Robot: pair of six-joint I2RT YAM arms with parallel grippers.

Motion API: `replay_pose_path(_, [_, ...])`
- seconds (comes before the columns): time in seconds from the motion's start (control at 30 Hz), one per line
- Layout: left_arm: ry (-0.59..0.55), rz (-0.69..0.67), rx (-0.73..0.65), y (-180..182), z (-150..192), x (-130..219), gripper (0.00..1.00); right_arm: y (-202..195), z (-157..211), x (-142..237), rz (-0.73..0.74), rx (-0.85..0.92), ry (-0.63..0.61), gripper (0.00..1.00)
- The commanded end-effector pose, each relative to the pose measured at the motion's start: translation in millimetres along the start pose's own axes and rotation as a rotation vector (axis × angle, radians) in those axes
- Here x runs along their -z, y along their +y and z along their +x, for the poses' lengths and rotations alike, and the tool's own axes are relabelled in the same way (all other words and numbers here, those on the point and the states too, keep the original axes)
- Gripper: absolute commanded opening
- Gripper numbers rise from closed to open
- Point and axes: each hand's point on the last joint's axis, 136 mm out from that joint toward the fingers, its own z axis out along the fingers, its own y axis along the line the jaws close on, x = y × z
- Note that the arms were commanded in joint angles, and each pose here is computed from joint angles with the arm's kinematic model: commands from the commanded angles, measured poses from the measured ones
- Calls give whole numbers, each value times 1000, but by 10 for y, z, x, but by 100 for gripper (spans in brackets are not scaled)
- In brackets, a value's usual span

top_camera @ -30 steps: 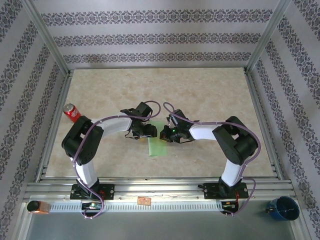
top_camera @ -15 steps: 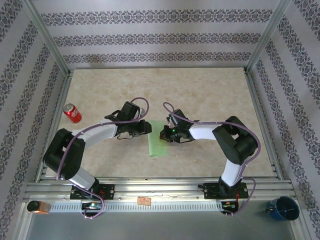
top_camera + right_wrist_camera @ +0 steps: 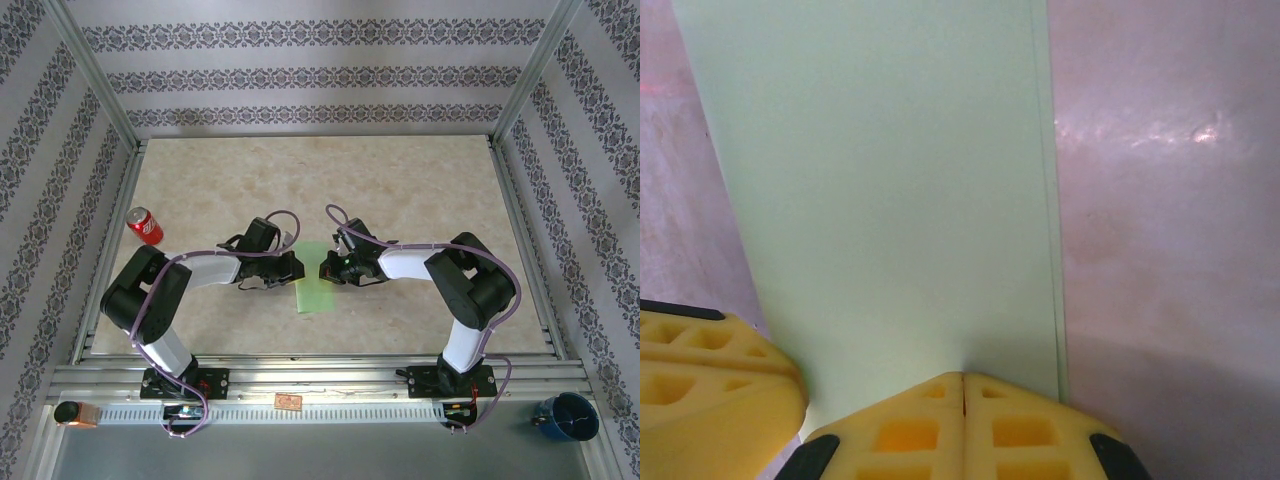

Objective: Fold a paper plane with a square sheet of paper (pick it up from the middle)
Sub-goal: First fold the square sheet of paper in half at the center of the table.

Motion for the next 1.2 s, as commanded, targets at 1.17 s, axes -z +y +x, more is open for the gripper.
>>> replay_pose_path(1.17, [53,-74,91,292,263,-75,5,-506,246,-80,196,-65,51,0])
